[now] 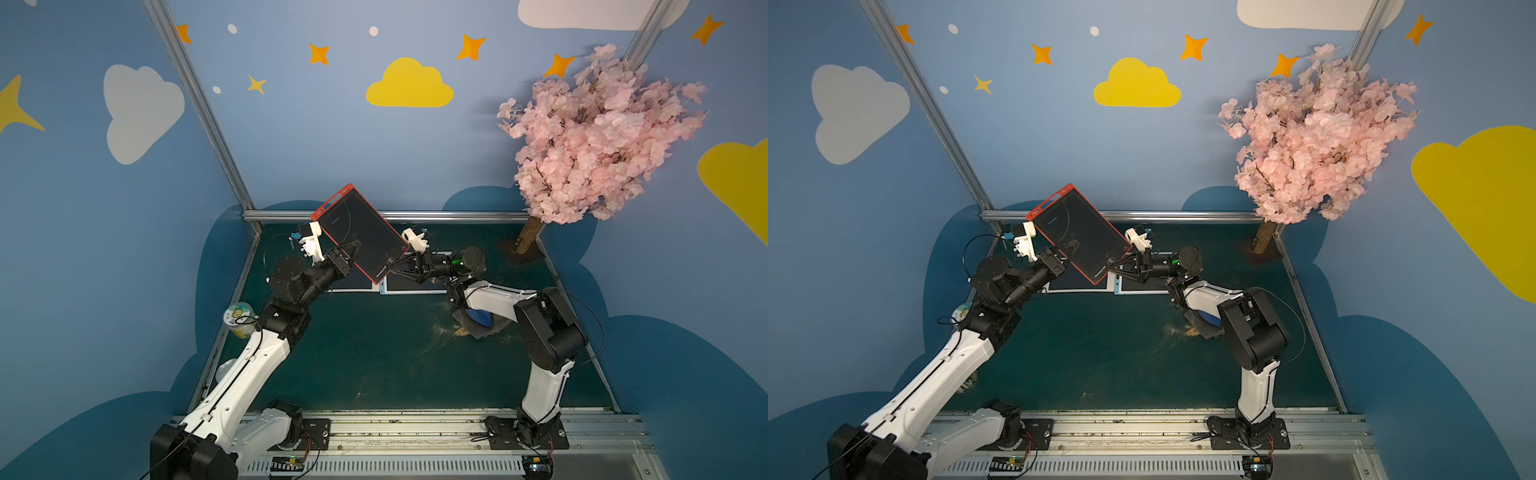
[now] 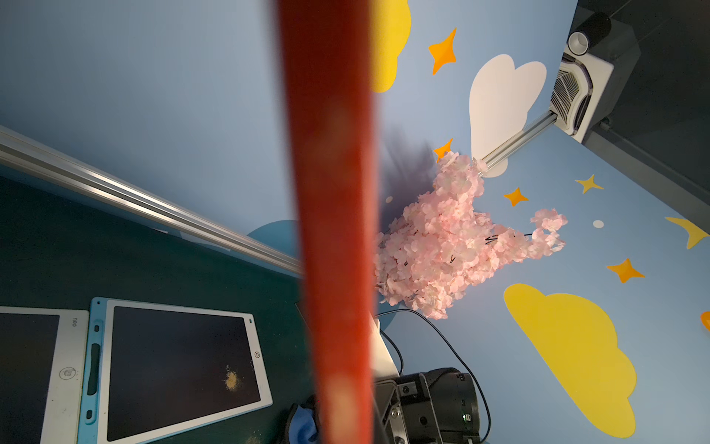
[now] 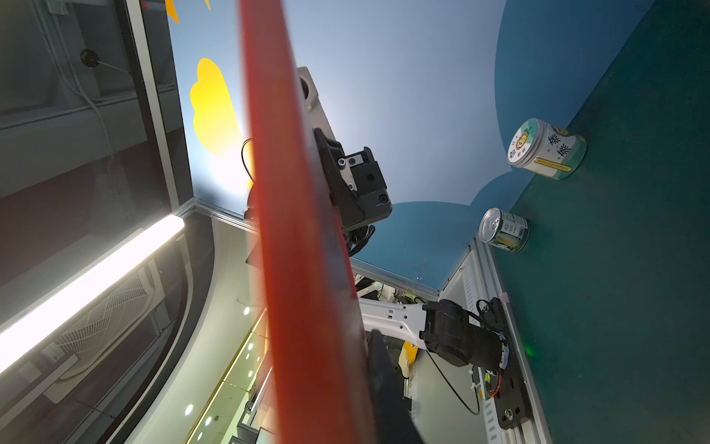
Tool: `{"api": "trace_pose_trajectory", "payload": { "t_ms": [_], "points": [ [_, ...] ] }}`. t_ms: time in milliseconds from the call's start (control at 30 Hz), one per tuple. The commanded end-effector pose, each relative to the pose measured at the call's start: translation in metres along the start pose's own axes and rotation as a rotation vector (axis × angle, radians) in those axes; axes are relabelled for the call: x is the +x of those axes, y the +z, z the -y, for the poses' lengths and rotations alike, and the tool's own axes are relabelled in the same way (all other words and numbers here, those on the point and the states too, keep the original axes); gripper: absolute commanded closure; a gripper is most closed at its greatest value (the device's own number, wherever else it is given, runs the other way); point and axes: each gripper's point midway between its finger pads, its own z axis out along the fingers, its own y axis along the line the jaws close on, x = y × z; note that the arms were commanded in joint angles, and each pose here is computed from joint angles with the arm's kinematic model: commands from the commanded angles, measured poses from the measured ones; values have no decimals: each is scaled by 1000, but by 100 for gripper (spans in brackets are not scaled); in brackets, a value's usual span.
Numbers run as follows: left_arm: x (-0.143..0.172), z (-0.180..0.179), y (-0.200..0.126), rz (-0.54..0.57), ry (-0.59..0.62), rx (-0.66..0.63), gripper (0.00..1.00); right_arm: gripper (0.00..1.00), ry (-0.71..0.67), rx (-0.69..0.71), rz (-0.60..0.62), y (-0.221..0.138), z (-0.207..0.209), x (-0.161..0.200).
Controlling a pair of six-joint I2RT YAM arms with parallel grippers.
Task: Wipe the drawing tablet
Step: Place the drawing tablet at the center of the board.
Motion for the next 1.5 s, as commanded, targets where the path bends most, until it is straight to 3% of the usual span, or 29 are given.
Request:
{"api": "trace_pose_trajectory", "payload": {
  "t_ms": [0,100,467,633,867,1000,1467],
  "points": [
    [-3,11,-8,-2,46,33,97,95,-59,-18,55,-11,-18,-20],
    [-3,10,-9,-4,44,32,97,88,-65,-18,71,-15,-21,-25],
    [-2,8,-9,-2,30,33,97,80,-68,-27,98,-17,-24,-37],
    [-2,7,-9,0,29,30,97,71,-61,-29,74,-10,-21,-32],
    [-3,6,-8,2,28,31,97,73,-50,-35,35,4,-16,-19],
    [-3,7,-7,0,29,34,97,80,-38,-32,28,7,-11,-14],
    [-3,8,-8,2,32,34,97,83,-38,-38,6,14,-11,-9]
  ]
}}
